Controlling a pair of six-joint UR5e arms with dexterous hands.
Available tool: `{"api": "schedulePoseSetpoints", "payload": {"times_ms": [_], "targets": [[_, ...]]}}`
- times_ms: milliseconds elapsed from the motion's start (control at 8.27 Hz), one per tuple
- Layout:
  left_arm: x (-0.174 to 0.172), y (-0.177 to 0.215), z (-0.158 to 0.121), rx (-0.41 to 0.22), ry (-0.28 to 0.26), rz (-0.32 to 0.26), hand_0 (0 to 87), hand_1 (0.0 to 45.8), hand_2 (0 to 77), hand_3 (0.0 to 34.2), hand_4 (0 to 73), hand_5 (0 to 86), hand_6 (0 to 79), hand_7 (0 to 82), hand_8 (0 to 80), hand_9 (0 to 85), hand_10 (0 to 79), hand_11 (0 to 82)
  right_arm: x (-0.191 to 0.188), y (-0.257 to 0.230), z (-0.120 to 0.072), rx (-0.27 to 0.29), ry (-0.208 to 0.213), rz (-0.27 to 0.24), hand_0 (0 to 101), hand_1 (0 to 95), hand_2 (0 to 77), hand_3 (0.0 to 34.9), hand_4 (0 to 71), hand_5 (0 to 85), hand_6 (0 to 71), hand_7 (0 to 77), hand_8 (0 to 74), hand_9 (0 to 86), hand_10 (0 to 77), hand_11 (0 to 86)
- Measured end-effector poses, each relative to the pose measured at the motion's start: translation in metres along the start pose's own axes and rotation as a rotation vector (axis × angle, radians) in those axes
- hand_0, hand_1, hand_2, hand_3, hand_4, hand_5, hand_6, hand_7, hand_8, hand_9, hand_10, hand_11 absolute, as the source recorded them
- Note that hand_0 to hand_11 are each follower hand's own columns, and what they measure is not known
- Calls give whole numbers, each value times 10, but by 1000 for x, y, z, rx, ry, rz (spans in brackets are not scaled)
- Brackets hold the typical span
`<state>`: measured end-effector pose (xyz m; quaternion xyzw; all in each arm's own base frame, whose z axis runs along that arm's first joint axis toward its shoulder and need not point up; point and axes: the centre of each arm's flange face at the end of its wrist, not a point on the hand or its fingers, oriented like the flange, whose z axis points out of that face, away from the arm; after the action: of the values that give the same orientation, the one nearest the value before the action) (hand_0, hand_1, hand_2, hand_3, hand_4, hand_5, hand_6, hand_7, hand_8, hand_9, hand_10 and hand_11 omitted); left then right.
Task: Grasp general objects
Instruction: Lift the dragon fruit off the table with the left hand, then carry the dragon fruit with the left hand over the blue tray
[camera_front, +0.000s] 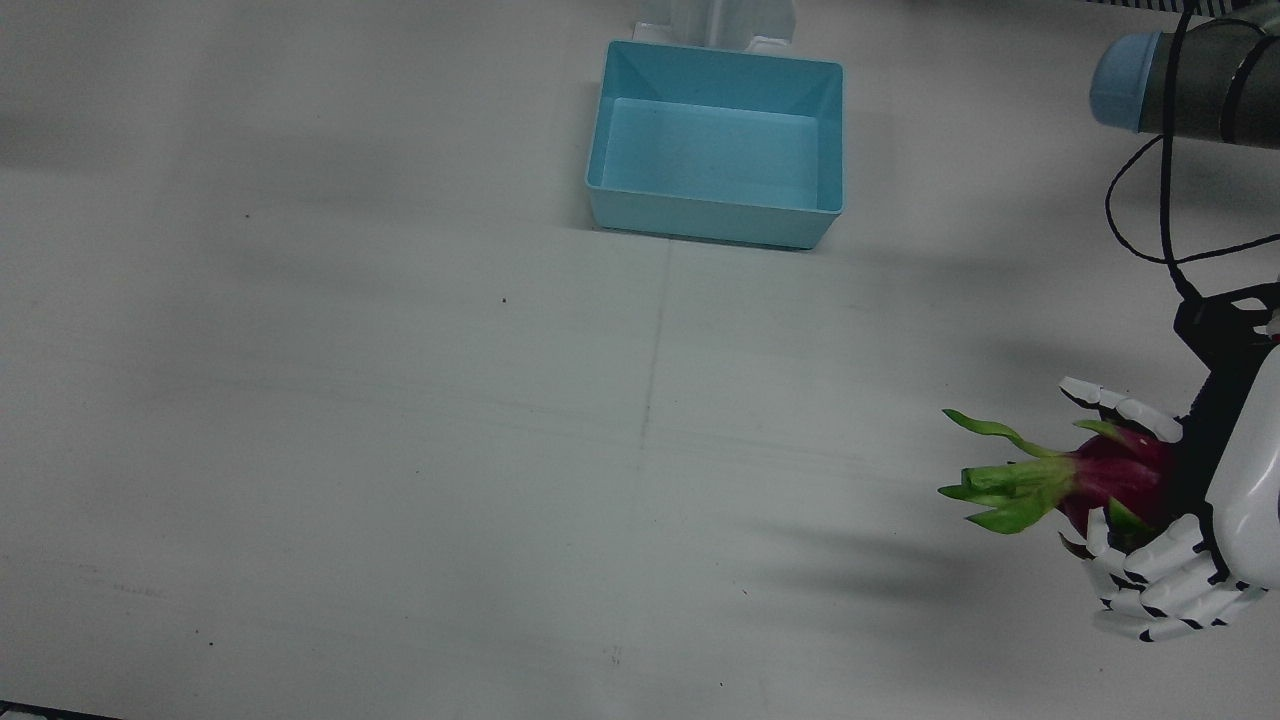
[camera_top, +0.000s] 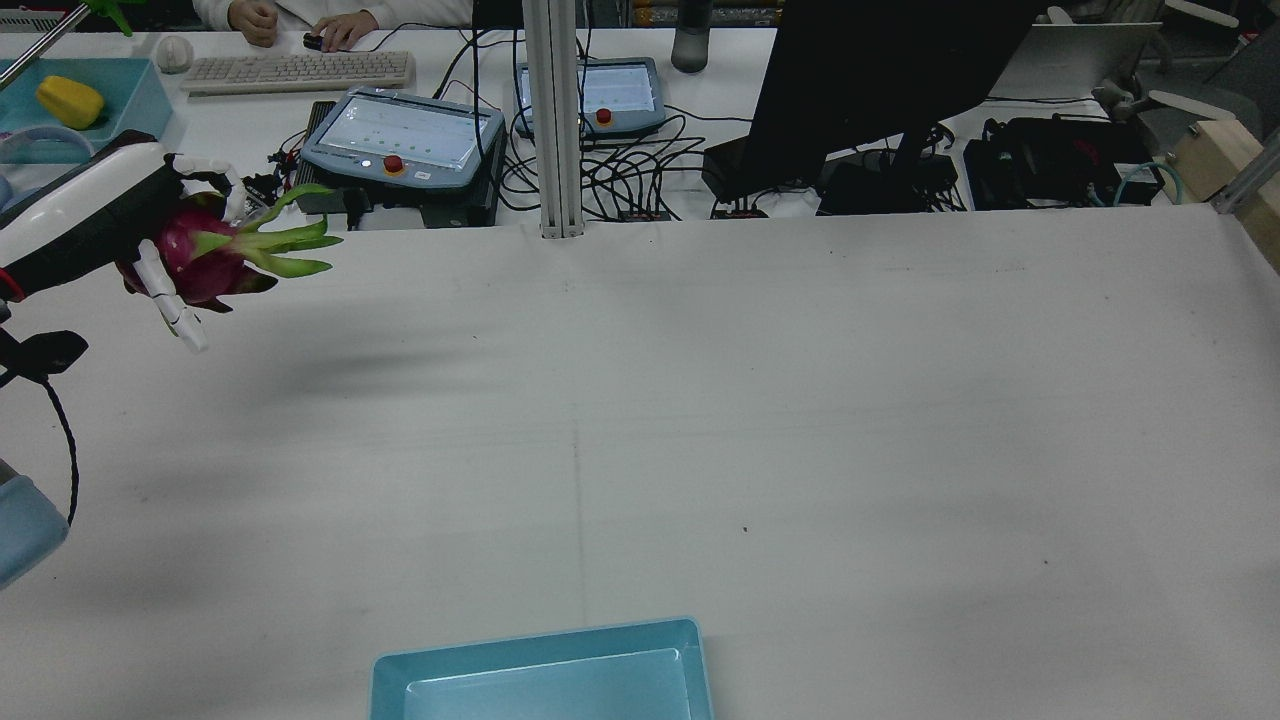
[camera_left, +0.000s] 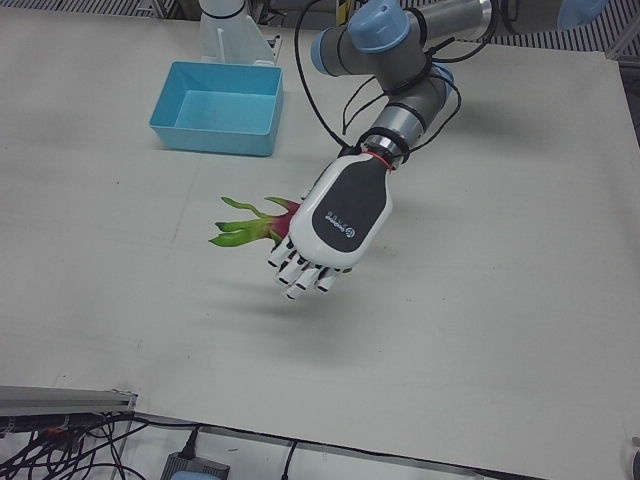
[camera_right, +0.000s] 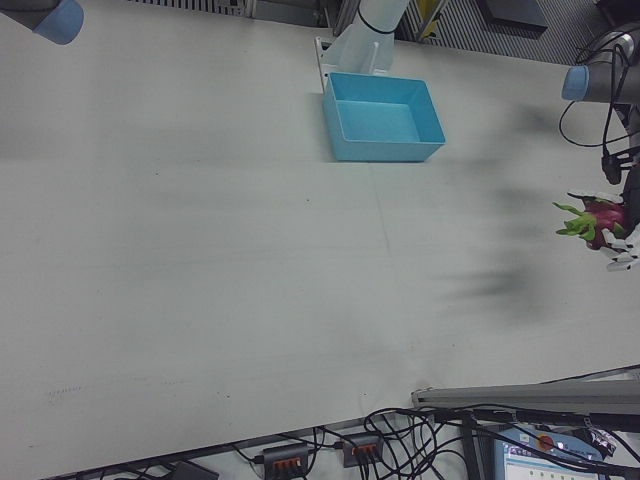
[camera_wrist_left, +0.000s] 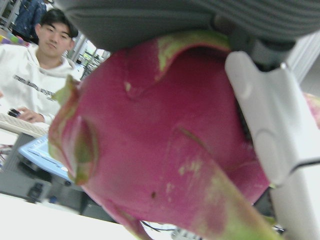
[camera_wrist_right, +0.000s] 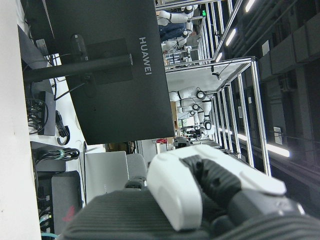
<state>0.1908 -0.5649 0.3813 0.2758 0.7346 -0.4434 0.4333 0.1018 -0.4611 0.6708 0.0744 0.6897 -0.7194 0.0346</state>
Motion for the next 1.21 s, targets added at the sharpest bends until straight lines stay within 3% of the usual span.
{"api": "schedulePoseSetpoints", "payload": {"times_ms": [363, 484, 726, 1210], "targets": [[4, 40, 12, -303, 58, -124, 406, 0, 71, 0, 229, 698, 360, 595, 273, 349, 311, 644, 0, -1, 0, 1, 0, 0, 0, 949, 774, 0, 0, 0, 0, 0, 0, 5, 0, 5], [0, 70, 14, -390, 68, -176, 441, 0, 71, 5, 235, 698, 382, 611, 284, 425, 311, 649, 0, -1, 0, 1, 0, 0, 0, 949, 774, 0, 0, 0, 0, 0, 0, 5, 0, 5], [-14, 154, 6, -548, 59, -265, 477, 0, 71, 0, 240, 693, 398, 611, 316, 453, 311, 649, 0, -1, 0, 0, -1, 0, 0, 949, 774, 0, 0, 0, 0, 0, 0, 5, 0, 5], [-27, 250, -15, -709, 56, -349, 500, 0, 71, 0, 245, 693, 404, 611, 338, 464, 311, 654, 0, -1, 0, 1, -1, 0, 0, 949, 774, 0, 0, 0, 0, 0, 0, 5, 0, 5]]}}
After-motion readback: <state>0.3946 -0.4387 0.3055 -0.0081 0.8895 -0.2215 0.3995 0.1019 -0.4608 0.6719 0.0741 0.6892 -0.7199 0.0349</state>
